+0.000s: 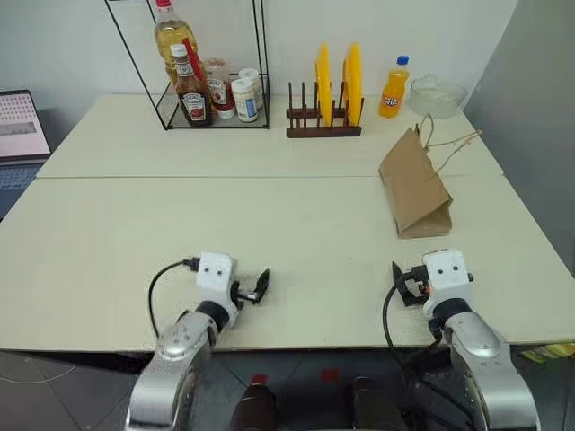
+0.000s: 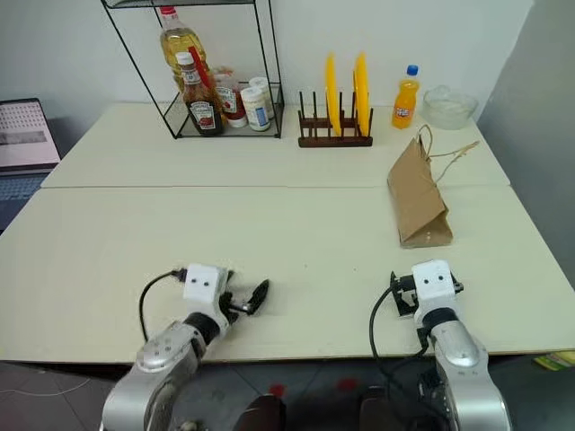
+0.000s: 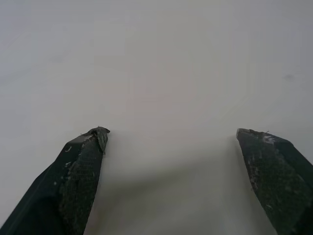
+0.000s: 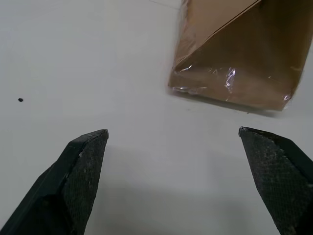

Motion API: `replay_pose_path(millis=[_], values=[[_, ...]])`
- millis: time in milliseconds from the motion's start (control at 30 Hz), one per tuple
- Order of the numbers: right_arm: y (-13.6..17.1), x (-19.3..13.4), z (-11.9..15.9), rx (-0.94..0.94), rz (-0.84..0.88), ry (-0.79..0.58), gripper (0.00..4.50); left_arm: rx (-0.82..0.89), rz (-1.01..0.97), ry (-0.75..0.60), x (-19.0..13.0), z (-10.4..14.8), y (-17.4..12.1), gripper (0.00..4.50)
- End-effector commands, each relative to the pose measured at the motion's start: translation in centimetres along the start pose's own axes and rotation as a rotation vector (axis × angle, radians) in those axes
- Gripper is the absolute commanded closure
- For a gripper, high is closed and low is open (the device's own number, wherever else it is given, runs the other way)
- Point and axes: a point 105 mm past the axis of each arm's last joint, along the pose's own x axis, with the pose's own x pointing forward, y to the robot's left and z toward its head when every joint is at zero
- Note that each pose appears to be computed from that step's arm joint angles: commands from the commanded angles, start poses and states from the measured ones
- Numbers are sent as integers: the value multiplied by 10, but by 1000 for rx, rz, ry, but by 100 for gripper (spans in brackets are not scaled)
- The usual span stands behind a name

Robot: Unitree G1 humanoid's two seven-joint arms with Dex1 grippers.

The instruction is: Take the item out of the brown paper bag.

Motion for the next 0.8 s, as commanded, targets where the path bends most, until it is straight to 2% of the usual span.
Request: replay_pose_path(millis=[33,267,467,667,800], values=[[-15,-3,38,-5,-14,-91,0,66,-232,-42,4,29,-18,2],[-30,0,92,41,-5,-178,0,208,-618,-96,2,102,-25,2],[-69,17,123,49,-21,-158,0,291,-827,-132,-10,149,-29,2],[-81,39,113,46,73,-16,0,392,-872,-148,-7,167,-27,2],[-86,57,119,63,135,33,0,439,-870,-172,-3,176,-25,2]])
